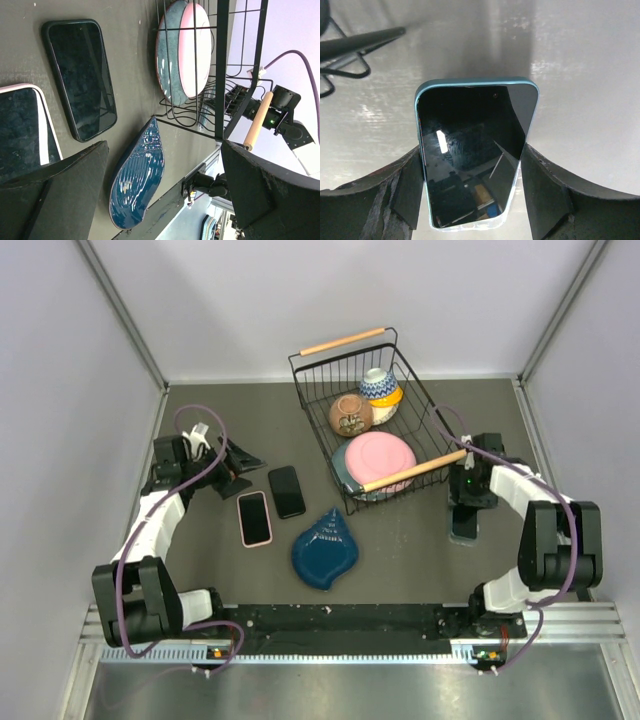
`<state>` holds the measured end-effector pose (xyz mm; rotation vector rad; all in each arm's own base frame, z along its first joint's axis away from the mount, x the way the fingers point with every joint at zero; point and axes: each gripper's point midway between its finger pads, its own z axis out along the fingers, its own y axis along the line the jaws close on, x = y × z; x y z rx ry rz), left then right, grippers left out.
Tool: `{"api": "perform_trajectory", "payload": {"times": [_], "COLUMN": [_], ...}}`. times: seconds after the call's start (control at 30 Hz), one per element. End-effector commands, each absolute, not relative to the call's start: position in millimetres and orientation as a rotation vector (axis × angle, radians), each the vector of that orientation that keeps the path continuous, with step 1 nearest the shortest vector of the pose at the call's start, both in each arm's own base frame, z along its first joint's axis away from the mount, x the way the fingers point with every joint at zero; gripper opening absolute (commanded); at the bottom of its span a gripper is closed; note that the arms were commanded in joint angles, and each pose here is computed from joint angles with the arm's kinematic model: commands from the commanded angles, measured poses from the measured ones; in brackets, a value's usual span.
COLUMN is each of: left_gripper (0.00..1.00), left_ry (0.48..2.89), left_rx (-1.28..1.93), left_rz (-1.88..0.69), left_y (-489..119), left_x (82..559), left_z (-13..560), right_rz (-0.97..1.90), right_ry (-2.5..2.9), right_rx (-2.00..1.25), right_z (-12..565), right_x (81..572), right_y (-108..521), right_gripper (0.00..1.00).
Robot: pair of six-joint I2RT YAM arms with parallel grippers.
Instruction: Put the phone into the phone case
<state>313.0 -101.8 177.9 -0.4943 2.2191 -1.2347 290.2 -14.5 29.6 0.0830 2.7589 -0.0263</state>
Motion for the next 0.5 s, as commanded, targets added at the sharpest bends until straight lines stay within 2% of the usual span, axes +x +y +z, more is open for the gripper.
{"api": "perform_trajectory", "payload": {"times": [0.0, 0.23, 0.47], "left_gripper": [0.99, 0.99, 0.99], "left_ry": [2.19, 2.212, 2.241], "left_rx": [-0.409, -0.408, -0.429], "left_rz": [-1.204, -1.251, -1.154], "left_y": [-105, -110, -102], "left_x": [313, 313, 313], "left_z": [190, 183, 179], "right_rz": [0.15, 0.155, 0.15], "right_ry": [2.775, 2.713, 2.797], "right_rx": [0.136, 0.255, 0.412], "right_z": [30, 45, 24], "right_x": [275, 258, 229], "right_y": [35, 42, 42], "right_gripper": [0.5, 0.51, 0.52]}}
